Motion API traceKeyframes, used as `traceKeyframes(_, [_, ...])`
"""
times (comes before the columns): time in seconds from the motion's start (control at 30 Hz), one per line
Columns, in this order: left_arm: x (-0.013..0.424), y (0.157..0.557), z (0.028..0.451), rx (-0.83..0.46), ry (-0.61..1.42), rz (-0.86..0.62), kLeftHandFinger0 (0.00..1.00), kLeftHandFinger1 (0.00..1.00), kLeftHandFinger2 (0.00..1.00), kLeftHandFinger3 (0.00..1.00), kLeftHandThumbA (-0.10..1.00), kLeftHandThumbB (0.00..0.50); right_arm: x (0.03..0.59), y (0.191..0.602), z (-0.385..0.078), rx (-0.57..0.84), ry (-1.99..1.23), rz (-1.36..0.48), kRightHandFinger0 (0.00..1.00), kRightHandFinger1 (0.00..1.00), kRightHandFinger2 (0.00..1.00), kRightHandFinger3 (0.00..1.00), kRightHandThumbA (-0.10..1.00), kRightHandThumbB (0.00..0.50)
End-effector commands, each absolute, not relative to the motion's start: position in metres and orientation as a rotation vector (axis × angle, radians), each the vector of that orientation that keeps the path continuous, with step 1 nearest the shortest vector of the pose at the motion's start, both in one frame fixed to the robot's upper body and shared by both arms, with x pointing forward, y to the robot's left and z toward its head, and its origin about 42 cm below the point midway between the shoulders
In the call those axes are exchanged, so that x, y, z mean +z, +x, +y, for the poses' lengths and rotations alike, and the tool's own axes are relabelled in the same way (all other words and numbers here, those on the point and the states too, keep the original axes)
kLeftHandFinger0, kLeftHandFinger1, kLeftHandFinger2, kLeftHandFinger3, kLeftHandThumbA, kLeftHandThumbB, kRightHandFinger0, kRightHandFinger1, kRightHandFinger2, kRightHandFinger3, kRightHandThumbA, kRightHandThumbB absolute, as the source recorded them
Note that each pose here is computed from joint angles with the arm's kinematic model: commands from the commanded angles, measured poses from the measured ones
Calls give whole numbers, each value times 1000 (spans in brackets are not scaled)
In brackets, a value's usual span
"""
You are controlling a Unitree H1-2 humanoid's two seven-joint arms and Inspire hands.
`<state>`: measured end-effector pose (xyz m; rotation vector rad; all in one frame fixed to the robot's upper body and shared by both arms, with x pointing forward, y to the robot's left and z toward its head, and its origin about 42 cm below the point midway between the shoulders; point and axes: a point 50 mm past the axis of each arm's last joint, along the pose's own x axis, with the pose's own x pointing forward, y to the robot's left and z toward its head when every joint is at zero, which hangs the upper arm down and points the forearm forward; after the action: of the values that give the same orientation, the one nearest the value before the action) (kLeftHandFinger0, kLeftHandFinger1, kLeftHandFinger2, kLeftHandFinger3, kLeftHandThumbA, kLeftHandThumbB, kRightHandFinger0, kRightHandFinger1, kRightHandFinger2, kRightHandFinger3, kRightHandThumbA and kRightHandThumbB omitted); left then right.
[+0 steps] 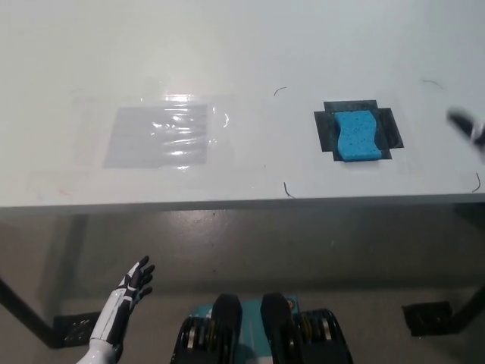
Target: A soft sponge is kept on the balc marked spot on the table infront of the robot and it uses its right hand fist to press down on it and drrags it across the table in a back and forth manner twice to clean it
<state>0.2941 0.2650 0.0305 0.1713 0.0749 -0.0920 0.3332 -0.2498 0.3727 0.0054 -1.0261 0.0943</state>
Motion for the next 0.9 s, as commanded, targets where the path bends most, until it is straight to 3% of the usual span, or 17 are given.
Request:
traceKeyframes(0.0, [50, 308, 269, -121, 219, -39, 1000, 1000, 1000, 1000, 1000, 480, 462, 352, -228, 104, 162, -1022, 0, 0, 0, 0, 1000, 224])
traceKeyframes(0.27, [47, 304, 269, -118, 214, -36, 1000, 1000, 1000, 1000, 1000, 487, 469, 444, -198, 137, 260, -864, 0, 0, 0, 0, 1000, 231])
traceKeyframes(0.47, [44, 302, 268, -122, 212, -30, 1000, 1000, 1000, 1000, 1000, 491, 455, 514, -171, 86, 190, -723, 0, 0, 0, 0, 1000, 172])
traceKeyframes(0.77, [44, 301, 265, -122, 212, -33, 1000, 1000, 1000, 1000, 1000, 477, 398, 577, -157, 30, 82, -454, 0, 0, 0, 0, 1000, 142])
traceKeyframes(0.87, [46, 302, 265, -122, 214, -39, 1000, 1000, 1000, 1000, 1000, 482, 360, 587, -159, 4, 131, -318, 0, 0, 0, 0, 1000, 171])
